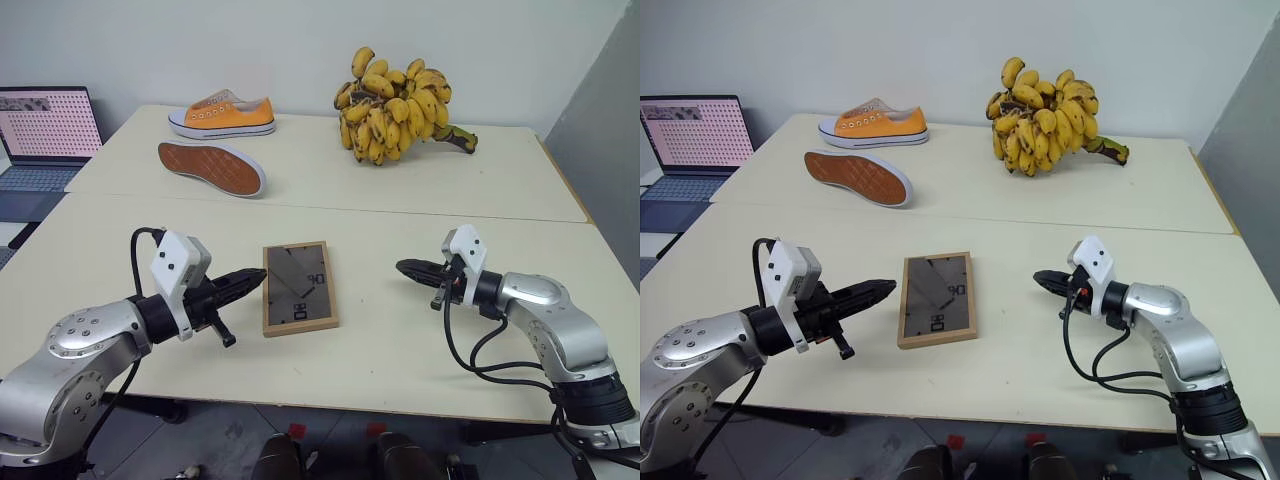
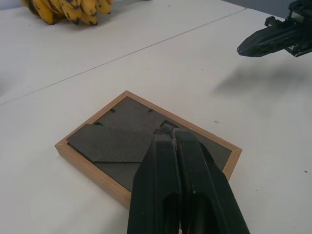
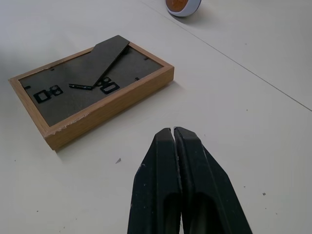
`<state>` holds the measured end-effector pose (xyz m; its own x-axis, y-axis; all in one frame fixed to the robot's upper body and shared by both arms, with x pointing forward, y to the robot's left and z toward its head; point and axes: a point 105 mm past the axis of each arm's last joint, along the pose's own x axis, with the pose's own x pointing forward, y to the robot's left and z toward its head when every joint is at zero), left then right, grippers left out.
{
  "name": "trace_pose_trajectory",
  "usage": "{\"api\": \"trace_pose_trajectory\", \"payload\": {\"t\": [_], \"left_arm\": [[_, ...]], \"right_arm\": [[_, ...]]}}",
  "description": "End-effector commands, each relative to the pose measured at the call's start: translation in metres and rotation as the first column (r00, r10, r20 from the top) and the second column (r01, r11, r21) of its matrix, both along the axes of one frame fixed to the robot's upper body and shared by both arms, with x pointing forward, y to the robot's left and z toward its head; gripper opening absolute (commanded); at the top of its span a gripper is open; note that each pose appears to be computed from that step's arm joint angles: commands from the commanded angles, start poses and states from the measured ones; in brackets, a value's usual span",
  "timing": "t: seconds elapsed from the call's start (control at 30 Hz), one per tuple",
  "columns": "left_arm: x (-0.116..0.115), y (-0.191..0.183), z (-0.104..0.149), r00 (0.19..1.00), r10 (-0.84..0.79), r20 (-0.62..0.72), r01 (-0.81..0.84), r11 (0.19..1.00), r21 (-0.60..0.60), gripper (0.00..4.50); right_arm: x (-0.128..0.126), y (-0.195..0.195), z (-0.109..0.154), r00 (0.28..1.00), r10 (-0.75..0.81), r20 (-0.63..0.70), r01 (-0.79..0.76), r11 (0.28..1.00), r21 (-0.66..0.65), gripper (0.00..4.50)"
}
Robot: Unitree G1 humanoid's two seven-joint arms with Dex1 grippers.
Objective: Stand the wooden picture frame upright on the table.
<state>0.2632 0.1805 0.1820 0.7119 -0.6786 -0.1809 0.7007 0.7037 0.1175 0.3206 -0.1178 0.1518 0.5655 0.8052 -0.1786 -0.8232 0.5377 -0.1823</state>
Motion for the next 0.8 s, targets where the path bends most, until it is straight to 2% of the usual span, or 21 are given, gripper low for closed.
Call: {"api": "trace_pose_trajectory", "payload": {"t": [0.03, 0.63, 0.73, 0.8], "left_arm": [[-0.001, 0.000, 0.008, 0.999, 0.008, 0.036, -0.008, 1.000, 0.017, 0.00], [0.009, 0.016, 0.018, 0.986, 0.156, 0.062, -0.152, 0.986, -0.066, 0.00], [0.022, 0.040, 0.007, 0.948, 0.317, 0.008, -0.315, 0.946, -0.077, 0.00], [0.029, 0.059, -0.016, 0.899, 0.430, -0.081, -0.431, 0.902, 0.006, 0.00]], "right_arm": [[-0.002, 0.005, 0.017, 0.998, 0.025, 0.050, -0.026, 0.999, 0.025, 0.07], [0.002, 0.008, 0.006, 0.998, 0.041, 0.038, -0.042, 0.999, 0.028, 0.07], [0.010, 0.010, 0.001, 0.998, 0.001, 0.060, -0.002, 1.000, 0.014, 0.07], [0.013, 0.013, -0.003, 0.997, -0.022, 0.078, 0.022, 1.000, -0.001, 0.07]]}}
